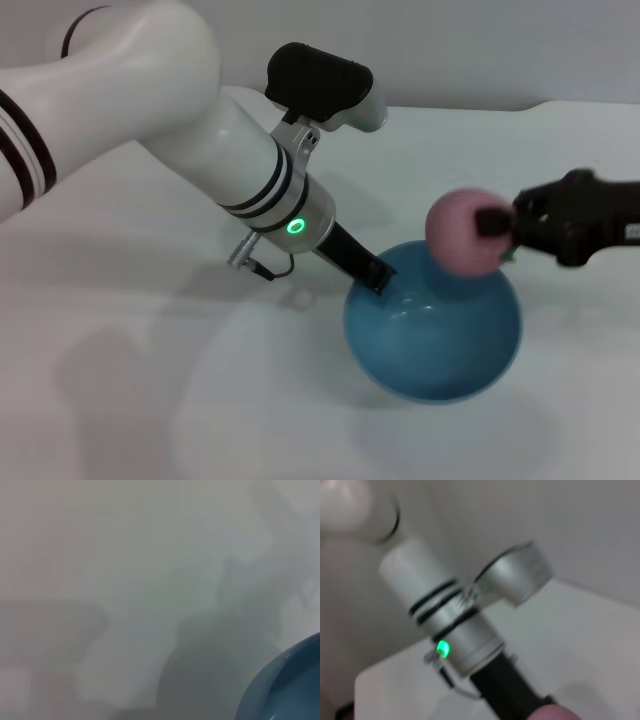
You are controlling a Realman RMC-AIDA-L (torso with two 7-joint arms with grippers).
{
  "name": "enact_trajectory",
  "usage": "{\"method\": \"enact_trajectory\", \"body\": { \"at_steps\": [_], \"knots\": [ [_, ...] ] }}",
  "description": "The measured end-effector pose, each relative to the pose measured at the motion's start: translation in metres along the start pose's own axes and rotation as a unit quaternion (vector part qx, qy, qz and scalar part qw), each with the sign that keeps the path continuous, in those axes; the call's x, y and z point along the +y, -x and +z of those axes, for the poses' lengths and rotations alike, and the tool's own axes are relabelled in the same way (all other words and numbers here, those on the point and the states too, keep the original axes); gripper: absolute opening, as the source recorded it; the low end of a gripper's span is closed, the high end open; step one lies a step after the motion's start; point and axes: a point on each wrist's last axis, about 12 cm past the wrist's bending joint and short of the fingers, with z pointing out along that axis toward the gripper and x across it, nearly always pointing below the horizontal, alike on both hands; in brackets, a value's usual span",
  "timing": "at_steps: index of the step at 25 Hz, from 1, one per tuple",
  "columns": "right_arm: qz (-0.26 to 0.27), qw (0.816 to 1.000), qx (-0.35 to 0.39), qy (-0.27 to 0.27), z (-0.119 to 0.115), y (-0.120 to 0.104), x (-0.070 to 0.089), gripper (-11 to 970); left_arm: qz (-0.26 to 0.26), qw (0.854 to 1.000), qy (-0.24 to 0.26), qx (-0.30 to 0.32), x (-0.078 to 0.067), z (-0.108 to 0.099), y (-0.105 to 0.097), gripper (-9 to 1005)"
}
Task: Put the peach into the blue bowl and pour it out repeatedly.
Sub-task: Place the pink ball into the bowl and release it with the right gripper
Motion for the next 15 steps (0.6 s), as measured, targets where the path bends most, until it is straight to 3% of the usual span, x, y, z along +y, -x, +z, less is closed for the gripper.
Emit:
{"method": "enact_trajectory", "body": {
  "at_steps": [15],
  "knots": [
    [0.01, 0.993, 0.119, 0.007, 0.038, -0.005, 0.0, 106, 0.003, 1.0, -0.012, 0.008, -0.006, -0.002, 0.002, -1]
  ]
}}
